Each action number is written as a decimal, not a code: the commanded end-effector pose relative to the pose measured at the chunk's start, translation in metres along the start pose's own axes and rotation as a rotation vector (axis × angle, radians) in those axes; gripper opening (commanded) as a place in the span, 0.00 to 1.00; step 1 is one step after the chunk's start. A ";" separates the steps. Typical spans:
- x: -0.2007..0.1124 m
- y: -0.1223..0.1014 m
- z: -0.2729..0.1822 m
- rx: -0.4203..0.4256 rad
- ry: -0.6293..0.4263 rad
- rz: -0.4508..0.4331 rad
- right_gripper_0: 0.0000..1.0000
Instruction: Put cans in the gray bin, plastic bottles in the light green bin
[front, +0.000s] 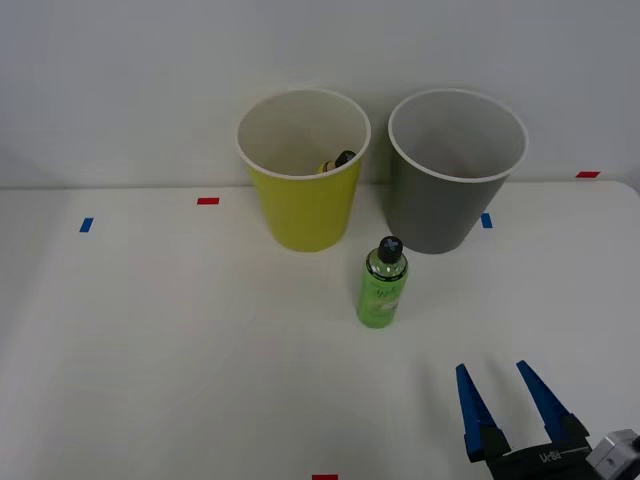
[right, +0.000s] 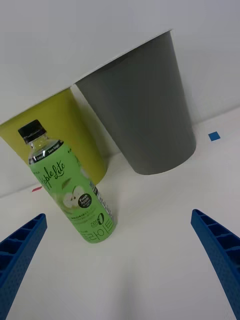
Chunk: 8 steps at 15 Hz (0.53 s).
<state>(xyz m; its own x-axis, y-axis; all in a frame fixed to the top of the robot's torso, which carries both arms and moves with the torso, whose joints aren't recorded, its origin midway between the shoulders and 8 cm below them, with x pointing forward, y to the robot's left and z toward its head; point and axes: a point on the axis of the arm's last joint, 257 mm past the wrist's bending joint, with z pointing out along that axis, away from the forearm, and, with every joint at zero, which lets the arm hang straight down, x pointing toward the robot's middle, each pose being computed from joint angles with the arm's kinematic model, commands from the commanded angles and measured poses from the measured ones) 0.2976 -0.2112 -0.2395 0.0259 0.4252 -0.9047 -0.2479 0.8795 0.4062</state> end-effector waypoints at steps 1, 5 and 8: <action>-0.001 -0.001 -0.005 -0.003 0.000 0.014 1.00; 0.002 0.016 -0.005 -0.079 0.017 -0.081 1.00; 0.004 0.015 -0.008 -0.069 0.021 -0.067 1.00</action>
<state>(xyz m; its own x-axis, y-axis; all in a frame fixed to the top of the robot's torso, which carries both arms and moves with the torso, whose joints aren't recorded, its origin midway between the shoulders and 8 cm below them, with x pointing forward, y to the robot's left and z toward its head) 0.2871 -0.1963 -0.2374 0.0259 0.3556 -0.9343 -0.3173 0.8892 0.3297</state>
